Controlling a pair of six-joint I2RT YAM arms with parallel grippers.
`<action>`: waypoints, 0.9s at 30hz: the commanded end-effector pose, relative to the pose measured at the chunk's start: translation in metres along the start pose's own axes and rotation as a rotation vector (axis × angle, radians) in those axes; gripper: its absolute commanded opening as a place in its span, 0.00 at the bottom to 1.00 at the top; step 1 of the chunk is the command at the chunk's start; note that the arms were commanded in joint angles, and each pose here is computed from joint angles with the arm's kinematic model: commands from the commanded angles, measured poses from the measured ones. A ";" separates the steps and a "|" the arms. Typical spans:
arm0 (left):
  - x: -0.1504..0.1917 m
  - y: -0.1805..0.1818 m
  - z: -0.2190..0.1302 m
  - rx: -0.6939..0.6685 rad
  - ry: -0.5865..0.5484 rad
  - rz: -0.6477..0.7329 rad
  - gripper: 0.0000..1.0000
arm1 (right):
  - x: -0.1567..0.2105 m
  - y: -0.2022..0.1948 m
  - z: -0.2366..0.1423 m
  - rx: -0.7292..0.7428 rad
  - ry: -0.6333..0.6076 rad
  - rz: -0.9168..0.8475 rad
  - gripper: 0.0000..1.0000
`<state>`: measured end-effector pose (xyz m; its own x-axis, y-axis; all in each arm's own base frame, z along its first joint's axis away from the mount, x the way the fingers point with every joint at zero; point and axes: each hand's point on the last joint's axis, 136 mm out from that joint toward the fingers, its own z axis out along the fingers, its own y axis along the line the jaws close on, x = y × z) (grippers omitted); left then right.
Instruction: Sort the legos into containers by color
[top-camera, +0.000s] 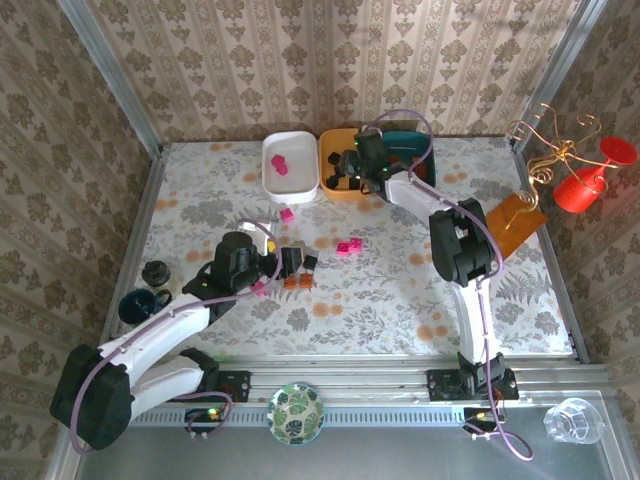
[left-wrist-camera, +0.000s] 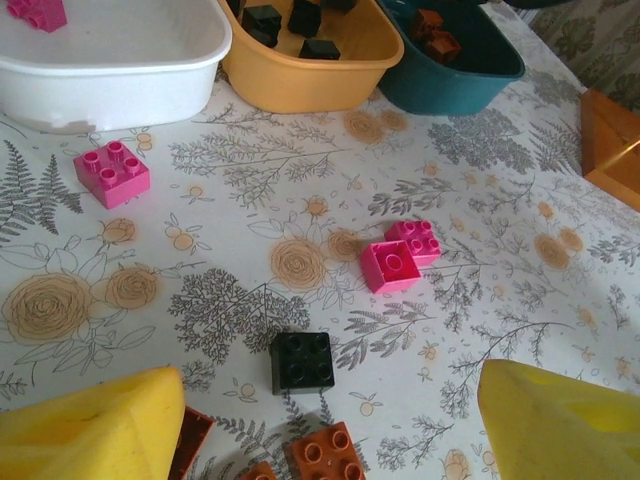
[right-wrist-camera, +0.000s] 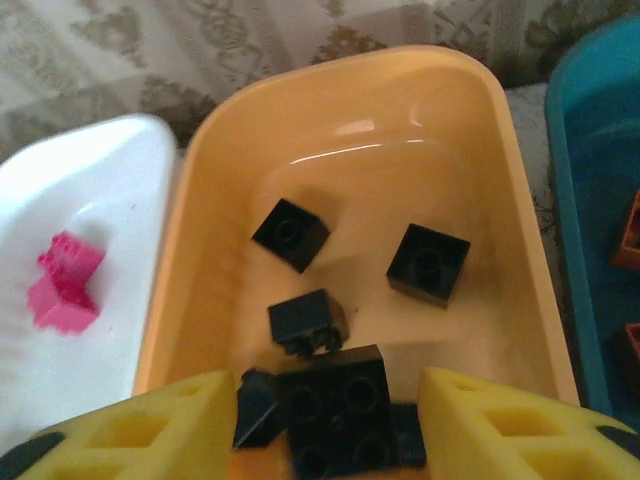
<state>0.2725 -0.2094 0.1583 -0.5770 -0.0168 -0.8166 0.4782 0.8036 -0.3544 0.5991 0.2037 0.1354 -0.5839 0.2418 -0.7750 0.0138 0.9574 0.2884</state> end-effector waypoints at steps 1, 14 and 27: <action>0.014 0.010 -0.002 -0.044 0.057 0.021 0.80 | -0.003 0.008 -0.007 -0.067 0.069 0.041 0.66; 0.037 0.048 0.022 -0.185 0.199 -0.071 0.79 | 0.041 0.035 -0.176 -0.302 0.089 -0.091 0.76; 0.010 0.108 0.118 -0.392 0.261 -0.006 0.76 | 0.149 0.021 -0.236 -0.341 0.054 -0.341 0.90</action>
<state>0.3705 -0.2010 0.0542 -0.7839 0.0731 -0.6165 0.2408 0.9511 -0.1934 0.3174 0.2156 0.1323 -0.6726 -0.0809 -0.7355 -0.3810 0.8900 0.2506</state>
